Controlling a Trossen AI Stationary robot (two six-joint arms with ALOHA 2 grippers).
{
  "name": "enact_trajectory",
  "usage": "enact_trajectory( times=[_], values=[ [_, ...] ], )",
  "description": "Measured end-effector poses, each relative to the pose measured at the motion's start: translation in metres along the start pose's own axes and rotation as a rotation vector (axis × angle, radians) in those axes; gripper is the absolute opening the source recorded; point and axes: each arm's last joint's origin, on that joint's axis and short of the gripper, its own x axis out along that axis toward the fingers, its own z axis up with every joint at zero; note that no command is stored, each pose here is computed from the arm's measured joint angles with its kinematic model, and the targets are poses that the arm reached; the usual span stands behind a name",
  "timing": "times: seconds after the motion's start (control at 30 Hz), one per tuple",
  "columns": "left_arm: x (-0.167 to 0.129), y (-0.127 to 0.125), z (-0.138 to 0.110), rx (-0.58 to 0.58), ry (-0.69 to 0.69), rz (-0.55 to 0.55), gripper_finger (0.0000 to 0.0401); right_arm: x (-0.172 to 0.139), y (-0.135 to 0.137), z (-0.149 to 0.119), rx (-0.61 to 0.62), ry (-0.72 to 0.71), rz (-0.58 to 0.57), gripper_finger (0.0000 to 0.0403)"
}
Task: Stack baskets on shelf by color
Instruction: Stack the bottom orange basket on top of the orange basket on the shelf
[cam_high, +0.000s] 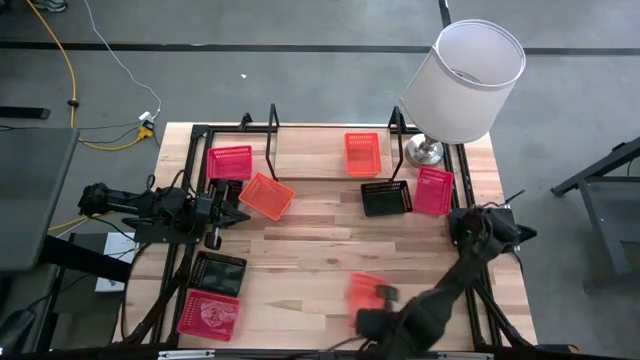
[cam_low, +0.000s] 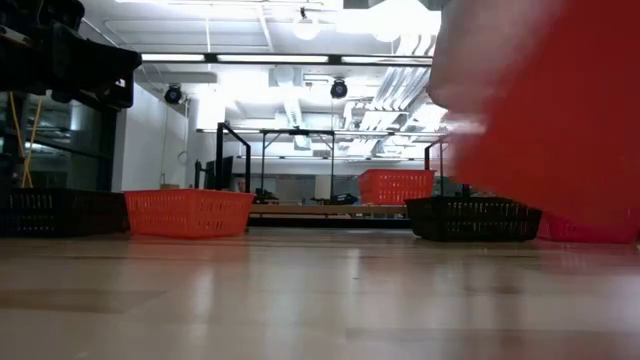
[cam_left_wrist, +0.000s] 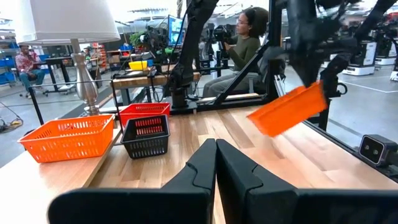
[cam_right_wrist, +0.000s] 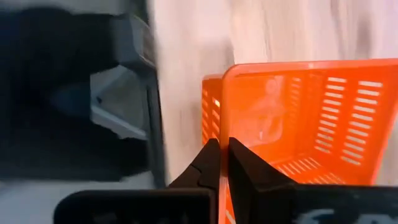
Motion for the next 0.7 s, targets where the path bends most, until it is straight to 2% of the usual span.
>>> enact_trajectory(
  times=[0.13,0.23,0.3,0.4,0.47,0.7],
  values=[
    [0.000,0.000,0.000,0.000,0.000,0.000,0.0003,-0.007,-0.026,0.034,-0.359,-0.042,-0.033,0.0000],
    [0.000,0.000,0.000,0.000,0.000,0.000,0.0003,-0.011,-0.057,0.053,-0.539,0.002,-0.174,0.0000],
    [0.000,0.000,0.000,0.000,0.000,0.000,0.0003,-0.016,-0.082,0.063,-0.608,0.058,-0.297,0.0000],
    [0.000,0.000,0.000,0.000,0.000,0.000,0.0003,-0.025,-0.122,0.075,-0.632,0.162,-0.509,0.0000],
    [0.000,0.000,0.000,0.000,0.000,0.000,0.0003,-0.030,-0.148,0.083,-0.606,0.225,-0.604,0.0000],
    [0.000,0.000,0.000,0.000,0.000,0.000,0.0003,-0.018,-0.237,0.101,-0.541,0.396,-0.635,0.0000]
  ],
)
